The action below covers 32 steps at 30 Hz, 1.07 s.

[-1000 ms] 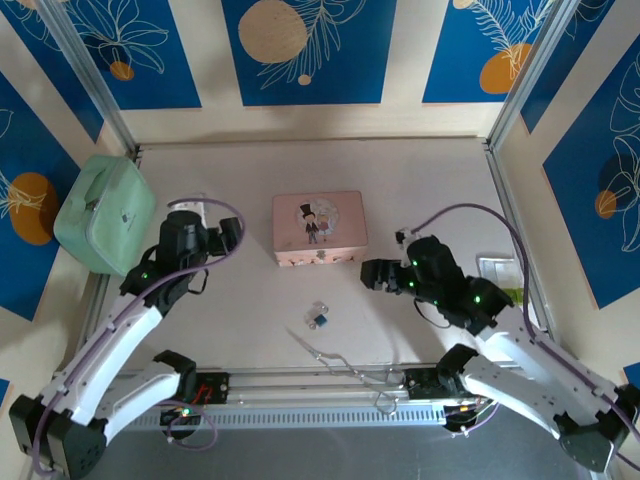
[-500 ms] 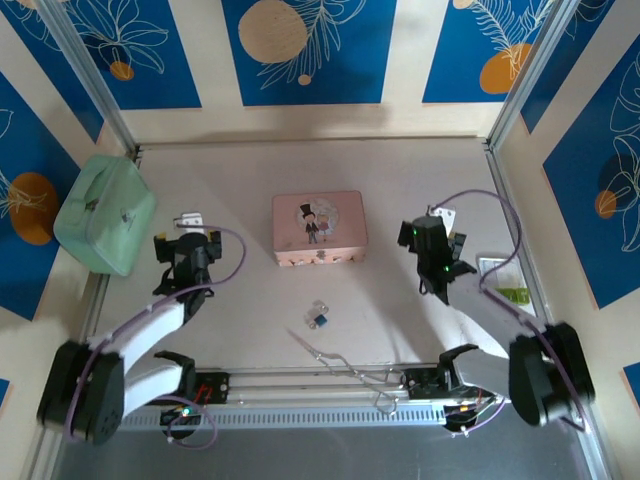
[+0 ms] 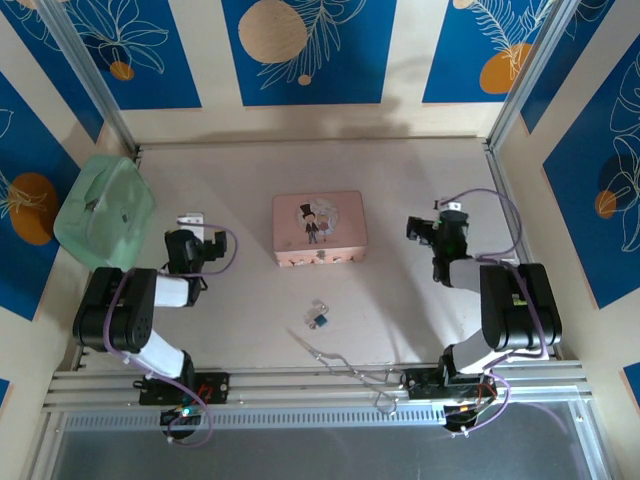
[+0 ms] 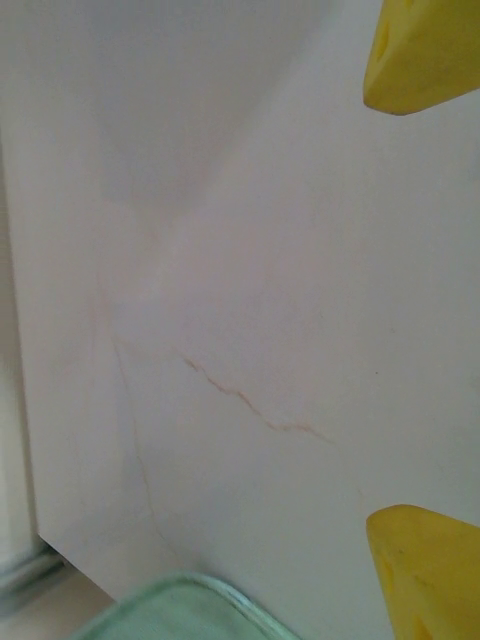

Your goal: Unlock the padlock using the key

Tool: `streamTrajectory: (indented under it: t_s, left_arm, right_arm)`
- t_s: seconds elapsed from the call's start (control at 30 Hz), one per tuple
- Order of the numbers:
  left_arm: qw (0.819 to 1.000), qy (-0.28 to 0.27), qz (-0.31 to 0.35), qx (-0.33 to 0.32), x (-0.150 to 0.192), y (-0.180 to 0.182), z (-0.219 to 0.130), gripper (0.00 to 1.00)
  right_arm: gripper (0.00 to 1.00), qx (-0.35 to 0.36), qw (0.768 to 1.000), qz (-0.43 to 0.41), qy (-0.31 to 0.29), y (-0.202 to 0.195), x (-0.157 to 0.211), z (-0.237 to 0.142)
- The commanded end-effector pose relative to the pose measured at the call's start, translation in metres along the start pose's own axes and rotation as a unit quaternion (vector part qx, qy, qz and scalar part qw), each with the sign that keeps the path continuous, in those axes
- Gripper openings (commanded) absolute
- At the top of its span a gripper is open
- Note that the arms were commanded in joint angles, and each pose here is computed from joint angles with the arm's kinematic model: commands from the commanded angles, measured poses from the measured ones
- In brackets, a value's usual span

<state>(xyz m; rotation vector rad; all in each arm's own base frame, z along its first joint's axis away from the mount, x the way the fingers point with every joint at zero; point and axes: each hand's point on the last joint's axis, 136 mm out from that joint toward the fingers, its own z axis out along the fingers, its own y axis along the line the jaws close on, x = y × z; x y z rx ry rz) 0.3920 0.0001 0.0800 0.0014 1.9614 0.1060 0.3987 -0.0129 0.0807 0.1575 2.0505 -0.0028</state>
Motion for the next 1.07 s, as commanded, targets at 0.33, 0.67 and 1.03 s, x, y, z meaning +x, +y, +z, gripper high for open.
streamTrajectory:
  t_s: [0.33, 0.67, 1.03]
  left_arm:
    - [0.999, -0.041, -0.003, 0.019, -0.014, -0.007, -0.004, 1.0]
    - [0.998, -0.032, 0.016, 0.046, -0.014, -0.019, -0.001, 1.0]
    - [0.997, -0.03, 0.023, 0.065, -0.014, -0.026, -0.001, 1.0]
  right_arm:
    - [0.99, -0.089, 0.995, -0.017, -0.049, 0.035, -0.007, -0.01]
    - [0.99, -0.093, 0.994, -0.014, -0.046, 0.035, -0.007, -0.01]
    - [0.99, -0.105, 0.993, -0.016, -0.043, 0.038, -0.006, -0.011]
